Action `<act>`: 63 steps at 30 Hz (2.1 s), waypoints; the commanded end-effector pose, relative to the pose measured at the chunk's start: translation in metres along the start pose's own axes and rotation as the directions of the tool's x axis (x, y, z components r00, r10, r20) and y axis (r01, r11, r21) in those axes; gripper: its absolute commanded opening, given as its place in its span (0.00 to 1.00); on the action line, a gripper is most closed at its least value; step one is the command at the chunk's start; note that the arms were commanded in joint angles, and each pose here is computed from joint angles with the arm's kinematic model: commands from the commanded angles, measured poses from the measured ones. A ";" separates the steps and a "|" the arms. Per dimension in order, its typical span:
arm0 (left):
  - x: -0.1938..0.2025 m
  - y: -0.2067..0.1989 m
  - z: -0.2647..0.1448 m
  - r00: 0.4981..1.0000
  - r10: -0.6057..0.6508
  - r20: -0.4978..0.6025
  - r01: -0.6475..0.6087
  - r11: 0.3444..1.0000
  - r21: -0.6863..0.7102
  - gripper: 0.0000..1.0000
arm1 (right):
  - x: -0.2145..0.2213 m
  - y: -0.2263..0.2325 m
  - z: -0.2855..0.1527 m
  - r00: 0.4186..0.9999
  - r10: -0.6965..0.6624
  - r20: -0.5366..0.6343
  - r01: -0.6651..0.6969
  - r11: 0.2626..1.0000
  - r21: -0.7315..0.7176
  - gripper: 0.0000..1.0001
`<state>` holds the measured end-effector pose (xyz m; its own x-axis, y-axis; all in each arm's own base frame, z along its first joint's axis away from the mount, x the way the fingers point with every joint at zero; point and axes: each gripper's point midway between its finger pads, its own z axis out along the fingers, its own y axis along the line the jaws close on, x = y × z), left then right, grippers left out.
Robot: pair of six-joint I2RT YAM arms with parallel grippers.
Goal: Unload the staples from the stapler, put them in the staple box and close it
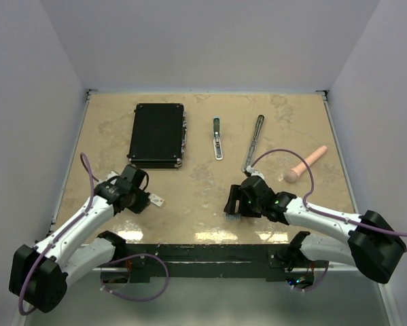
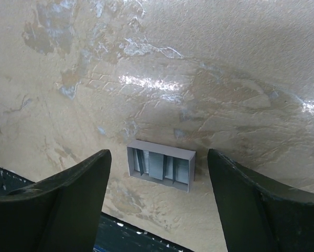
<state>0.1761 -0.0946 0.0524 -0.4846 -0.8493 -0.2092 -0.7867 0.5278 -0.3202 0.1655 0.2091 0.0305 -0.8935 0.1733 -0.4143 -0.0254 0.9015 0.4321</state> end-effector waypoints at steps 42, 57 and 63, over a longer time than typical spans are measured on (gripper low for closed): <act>-0.113 -0.096 -0.061 0.661 0.495 0.564 -0.692 0.693 0.203 0.76 | 0.054 0.074 0.026 0.984 0.025 -0.178 -0.049 0.990 -0.133 0.61; -0.113 -0.097 -0.064 0.661 0.483 0.574 -0.691 0.691 0.214 0.74 | 0.042 0.071 0.011 0.988 -0.127 -0.090 0.123 0.991 -0.041 0.63; -0.110 -0.099 -0.065 0.662 0.486 0.570 -0.695 0.683 0.225 0.74 | 0.015 0.073 -0.007 0.958 -0.286 -0.017 0.286 0.958 -0.003 0.69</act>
<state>0.2802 -0.0530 0.1604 -0.5108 -0.2861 -0.8107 -0.1195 0.9575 -0.2627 0.1280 0.2817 0.0387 -0.9241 0.0101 -0.3820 -0.1599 0.8977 0.4106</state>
